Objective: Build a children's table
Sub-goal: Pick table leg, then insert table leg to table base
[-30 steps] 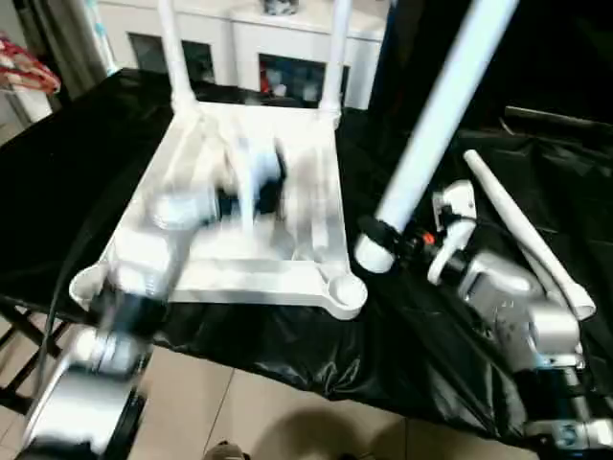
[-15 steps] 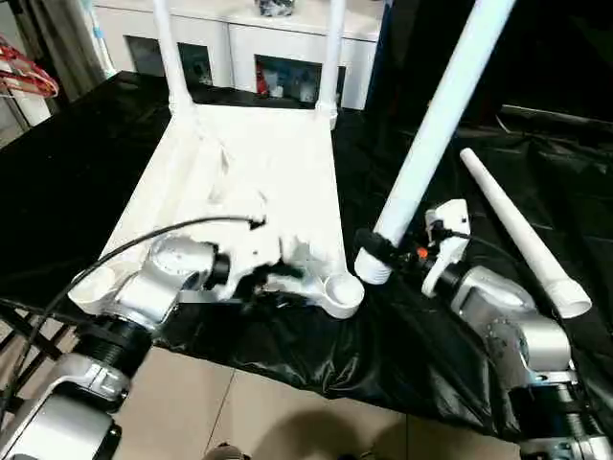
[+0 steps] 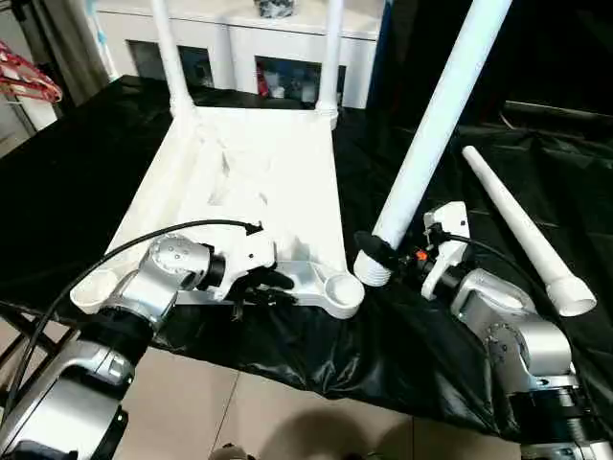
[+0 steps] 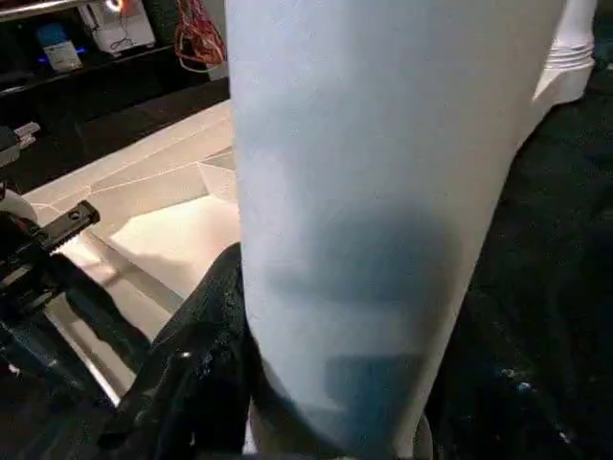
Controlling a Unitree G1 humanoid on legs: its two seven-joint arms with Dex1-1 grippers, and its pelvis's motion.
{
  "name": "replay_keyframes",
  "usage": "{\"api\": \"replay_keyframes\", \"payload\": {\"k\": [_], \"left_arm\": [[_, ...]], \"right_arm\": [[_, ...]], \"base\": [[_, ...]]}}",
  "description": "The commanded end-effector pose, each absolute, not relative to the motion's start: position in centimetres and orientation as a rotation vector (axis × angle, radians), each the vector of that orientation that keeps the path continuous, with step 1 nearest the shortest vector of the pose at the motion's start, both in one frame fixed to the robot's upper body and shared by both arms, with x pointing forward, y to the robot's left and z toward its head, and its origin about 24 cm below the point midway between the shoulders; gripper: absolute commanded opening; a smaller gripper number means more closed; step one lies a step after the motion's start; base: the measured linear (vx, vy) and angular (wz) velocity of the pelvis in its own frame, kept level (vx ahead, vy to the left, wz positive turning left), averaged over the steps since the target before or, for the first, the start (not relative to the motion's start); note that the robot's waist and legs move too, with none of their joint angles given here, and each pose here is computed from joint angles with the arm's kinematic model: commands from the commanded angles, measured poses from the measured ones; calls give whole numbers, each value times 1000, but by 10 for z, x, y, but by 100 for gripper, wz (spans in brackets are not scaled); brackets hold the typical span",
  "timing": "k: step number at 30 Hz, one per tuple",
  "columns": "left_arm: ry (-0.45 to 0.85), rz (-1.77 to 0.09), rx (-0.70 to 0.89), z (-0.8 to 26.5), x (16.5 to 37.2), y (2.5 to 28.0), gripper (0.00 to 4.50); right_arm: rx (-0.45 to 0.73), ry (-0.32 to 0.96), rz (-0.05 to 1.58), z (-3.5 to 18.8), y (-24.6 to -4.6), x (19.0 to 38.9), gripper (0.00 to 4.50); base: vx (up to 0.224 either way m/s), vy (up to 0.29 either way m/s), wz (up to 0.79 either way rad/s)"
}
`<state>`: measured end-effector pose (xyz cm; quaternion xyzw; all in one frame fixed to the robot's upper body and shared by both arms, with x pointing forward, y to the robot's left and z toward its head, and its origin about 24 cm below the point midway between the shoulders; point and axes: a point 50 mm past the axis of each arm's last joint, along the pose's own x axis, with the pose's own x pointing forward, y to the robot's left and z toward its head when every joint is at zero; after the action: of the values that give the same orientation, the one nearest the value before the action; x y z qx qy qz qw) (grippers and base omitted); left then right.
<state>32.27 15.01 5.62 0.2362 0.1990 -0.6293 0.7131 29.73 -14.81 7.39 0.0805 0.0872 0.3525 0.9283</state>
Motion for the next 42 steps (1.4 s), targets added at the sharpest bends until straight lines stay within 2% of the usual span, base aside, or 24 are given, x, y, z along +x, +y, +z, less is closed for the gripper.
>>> {"api": "replay_keyframes", "payload": {"k": [1,5,8,14,22,28,30,33,36,42], "left_arm": [[451,-1408,523,59,324,151,63],[466,-1409,517,57,324,153,53],[474,-1411,501,56,325,154,12],[455,-1402,434,56,326,149,0],[380,-1293,415,46,331,105,0],[338,-1271,443,46,331,91,0],[337,-1265,436,46,331,90,45],[353,-1258,473,43,331,94,62],[387,-1249,480,40,331,100,63],[427,-1256,446,40,331,106,7]], "right_arm": [[141,143,722,81,-149,296,191],[141,143,724,81,-149,296,191],[139,144,730,81,-149,297,191],[122,147,770,84,-146,298,191],[41,199,810,84,-144,303,191],[10,208,793,80,-145,306,191],[14,198,774,81,-146,309,191],[14,192,769,82,-145,312,191],[12,189,765,83,-144,314,191],[13,181,760,84,-143,319,191]], "base": [[0,0,0],[0,0,0],[0,0,0],[0,0,0],[0,0,0],[0,0,0],[0,0,0],[0,0,0],[0,0,0],[0,0,0]]}}
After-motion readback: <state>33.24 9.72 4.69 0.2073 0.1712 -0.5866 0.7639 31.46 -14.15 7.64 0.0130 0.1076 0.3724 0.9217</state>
